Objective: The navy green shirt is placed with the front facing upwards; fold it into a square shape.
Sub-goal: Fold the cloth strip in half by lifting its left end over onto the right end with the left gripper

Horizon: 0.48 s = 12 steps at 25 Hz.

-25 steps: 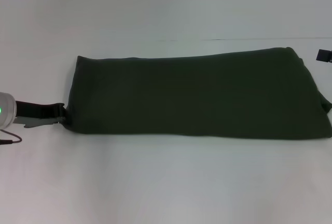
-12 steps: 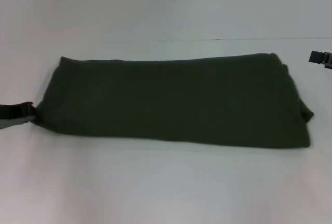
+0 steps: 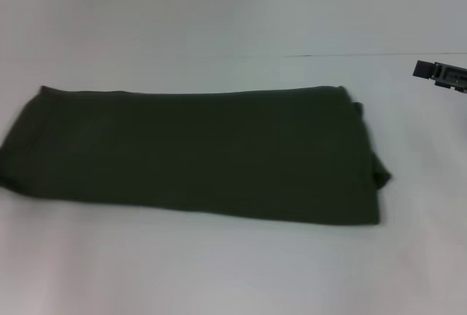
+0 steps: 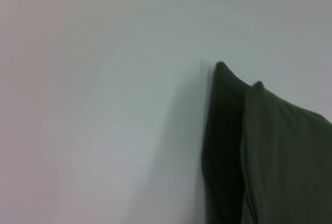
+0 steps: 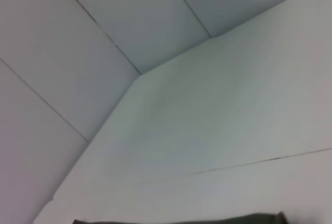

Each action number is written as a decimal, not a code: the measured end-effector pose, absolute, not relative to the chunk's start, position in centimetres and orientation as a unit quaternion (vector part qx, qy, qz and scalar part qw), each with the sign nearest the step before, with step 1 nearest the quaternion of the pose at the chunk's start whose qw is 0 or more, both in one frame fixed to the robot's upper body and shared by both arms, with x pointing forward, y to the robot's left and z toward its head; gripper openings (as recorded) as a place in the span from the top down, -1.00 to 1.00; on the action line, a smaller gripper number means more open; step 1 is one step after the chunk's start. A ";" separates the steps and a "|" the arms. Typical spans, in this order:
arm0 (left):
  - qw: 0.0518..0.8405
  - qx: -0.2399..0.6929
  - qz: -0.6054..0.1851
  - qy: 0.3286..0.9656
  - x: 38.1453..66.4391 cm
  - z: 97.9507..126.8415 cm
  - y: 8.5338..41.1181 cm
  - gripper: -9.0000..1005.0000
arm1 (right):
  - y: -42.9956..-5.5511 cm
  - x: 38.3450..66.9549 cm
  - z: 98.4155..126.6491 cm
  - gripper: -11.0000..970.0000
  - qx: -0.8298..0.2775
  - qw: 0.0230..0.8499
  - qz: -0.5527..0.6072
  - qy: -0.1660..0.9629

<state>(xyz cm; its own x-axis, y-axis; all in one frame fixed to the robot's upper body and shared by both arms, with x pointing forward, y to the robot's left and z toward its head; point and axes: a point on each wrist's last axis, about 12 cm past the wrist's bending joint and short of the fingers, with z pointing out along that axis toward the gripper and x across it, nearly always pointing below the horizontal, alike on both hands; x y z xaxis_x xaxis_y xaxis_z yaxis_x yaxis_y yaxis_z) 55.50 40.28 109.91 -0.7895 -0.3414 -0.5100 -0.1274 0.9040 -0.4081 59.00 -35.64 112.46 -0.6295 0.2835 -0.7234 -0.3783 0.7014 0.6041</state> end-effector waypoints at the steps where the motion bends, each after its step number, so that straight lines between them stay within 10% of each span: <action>1: 0.303 -0.136 -0.177 0.926 55.0 109.9 41.0 0.96 | -35.5 59.1 112.5 -0.89 -0.029 0.430 0.387 0.815; 12: 0.335 -0.173 -0.177 0.909 52.9 110.8 44.1 0.95 | -35.0 59.5 112.6 -0.89 -0.029 0.433 0.386 0.814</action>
